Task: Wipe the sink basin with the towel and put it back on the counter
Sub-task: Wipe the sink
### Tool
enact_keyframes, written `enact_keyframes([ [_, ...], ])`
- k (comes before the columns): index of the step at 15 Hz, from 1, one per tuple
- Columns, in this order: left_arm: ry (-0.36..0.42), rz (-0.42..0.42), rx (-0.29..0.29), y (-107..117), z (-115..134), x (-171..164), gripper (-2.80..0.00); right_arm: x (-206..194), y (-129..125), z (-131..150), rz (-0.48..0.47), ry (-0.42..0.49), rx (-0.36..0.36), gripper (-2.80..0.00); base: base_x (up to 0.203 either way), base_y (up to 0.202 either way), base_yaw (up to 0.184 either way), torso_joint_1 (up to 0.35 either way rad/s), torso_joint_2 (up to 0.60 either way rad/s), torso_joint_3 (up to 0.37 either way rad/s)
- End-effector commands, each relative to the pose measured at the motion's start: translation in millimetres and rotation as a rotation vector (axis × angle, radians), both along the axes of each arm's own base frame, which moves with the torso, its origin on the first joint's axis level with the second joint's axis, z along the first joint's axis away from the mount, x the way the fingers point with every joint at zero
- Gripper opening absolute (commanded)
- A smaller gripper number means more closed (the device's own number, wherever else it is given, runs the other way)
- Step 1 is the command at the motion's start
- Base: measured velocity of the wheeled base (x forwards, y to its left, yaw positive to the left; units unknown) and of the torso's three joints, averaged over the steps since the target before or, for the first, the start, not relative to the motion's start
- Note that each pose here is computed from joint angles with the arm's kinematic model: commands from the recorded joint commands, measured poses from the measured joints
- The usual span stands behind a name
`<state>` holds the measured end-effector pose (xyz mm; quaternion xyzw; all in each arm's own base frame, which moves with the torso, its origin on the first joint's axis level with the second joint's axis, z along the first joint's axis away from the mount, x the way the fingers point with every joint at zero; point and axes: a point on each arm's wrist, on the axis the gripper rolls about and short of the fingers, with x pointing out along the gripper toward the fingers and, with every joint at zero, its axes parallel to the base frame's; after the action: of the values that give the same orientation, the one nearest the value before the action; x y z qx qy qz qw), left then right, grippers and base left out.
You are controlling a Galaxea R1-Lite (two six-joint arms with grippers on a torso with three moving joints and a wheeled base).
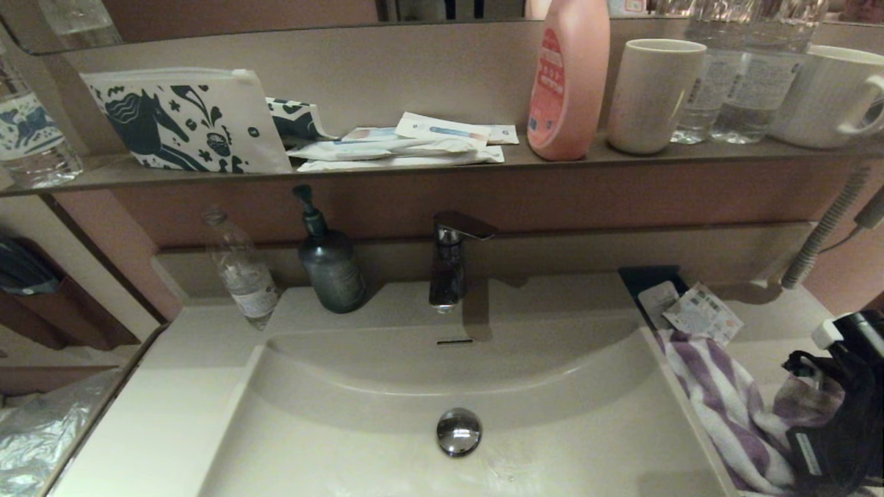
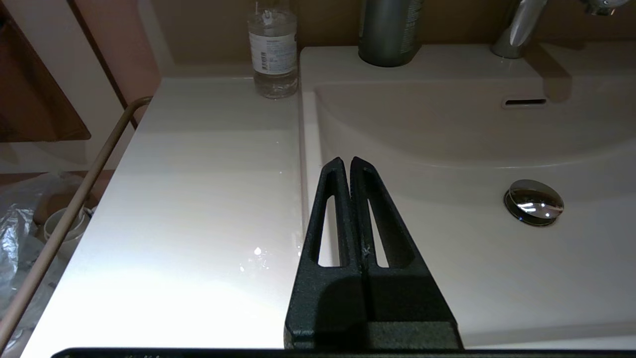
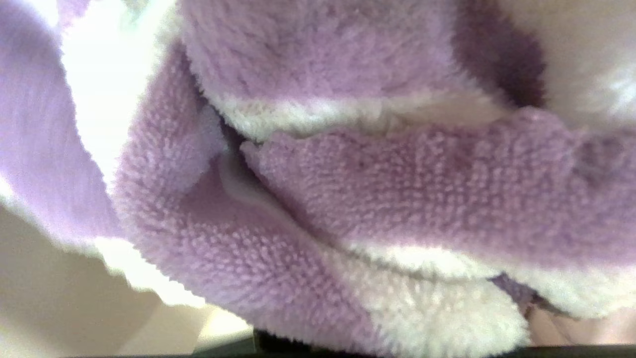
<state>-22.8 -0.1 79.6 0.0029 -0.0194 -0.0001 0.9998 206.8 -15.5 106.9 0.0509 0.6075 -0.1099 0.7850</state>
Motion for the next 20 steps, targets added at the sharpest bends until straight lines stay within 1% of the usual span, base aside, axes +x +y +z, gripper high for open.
enact_keyframes([
  [1, 0.001, 0.000, 0.000, 0.0, 0.0, 0.1, -2.80, -19.5, 3.6, 7.4, 0.025, 0.020, 0.143, -2.80, 0.000, 0.000, 0.000, 0.000, 0.00, 0.000],
  [4, 0.001, 0.000, 0.000, 0.0, 0.0, 0.1, -2.80, -27.0, 5.5, 4.4, 0.046, 0.062, 0.369, -2.80, 0.000, 0.000, 0.000, 0.000, 0.00, 0.000],
  [5, 0.001, 0.000, 0.000, 0.0, 0.0, 0.1, -2.80, -29.5, 5.8, 1.6, 0.053, 0.075, 0.417, -2.80, 0.000, 0.000, 0.000, 0.000, 0.00, 0.000],
  [6, 0.001, 0.000, 0.000, 0.0, 0.0, 0.1, -2.80, -32.1, 6.4, -2.6, 0.063, 0.093, 0.442, -2.80, 0.000, 0.000, 0.000, 0.000, 0.00, 0.000],
  [7, 0.001, 0.001, 0.000, 0.0, 0.0, 0.1, -2.80, -34.7, 6.5, -6.8, 0.081, 0.112, 0.452, -2.80, 0.000, 0.000, 0.000, 0.000, 0.00, 0.000],
  [9, 0.001, 0.000, 0.000, 0.0, 0.0, 0.1, -2.80, -42.5, 3.1, -13.5, 0.108, 0.130, 0.491, -2.80, 0.000, 0.000, 0.000, 0.000, 0.00, 0.000],
  [13, 0.001, 0.000, 0.000, 0.0, 0.0, 0.1, -2.80, -53.1, -16.9, -34.1, 0.223, 0.173, 0.511, -2.80, 0.000, 0.000, 0.000, 0.000, 0.00, 0.000],
  [14, 0.001, 0.001, 0.000, 0.0, 0.0, 0.1, -2.80, -53.7, -18.8, -40.5, 0.233, 0.200, 0.524, -2.80, 0.000, 0.000, 0.000, 0.000, 0.00, 0.000],
  [15, 0.001, 0.001, 0.000, 0.0, 0.0, 0.1, -2.80, -53.5, -19.1, -45.3, 0.240, 0.200, 0.533, -2.80, 0.000, 0.000, 0.000, 0.000, 0.00, 0.000],
  [18, 0.001, 0.000, 0.000, 0.0, 0.0, 0.1, -2.80, -54.3, -16.0, -54.6, 0.283, 0.079, 0.613, -2.80, 0.000, 0.000, 0.000, 0.000, 0.00, 0.000],
  [19, 0.001, 0.001, 0.000, 0.0, 0.0, 0.1, -2.80, -53.9, -14.8, -55.0, 0.304, 0.053, 0.632, -2.80, 0.000, 0.000, 0.000, 0.000, 0.00, 0.000],
  [20, 0.001, 0.000, 0.000, 0.0, 0.0, 0.1, -2.80, -55.1, -12.1, -54.8, 0.320, 0.051, 0.646, -2.80, 0.000, 0.000, 0.000, 0.000, 0.00, 0.000],
])
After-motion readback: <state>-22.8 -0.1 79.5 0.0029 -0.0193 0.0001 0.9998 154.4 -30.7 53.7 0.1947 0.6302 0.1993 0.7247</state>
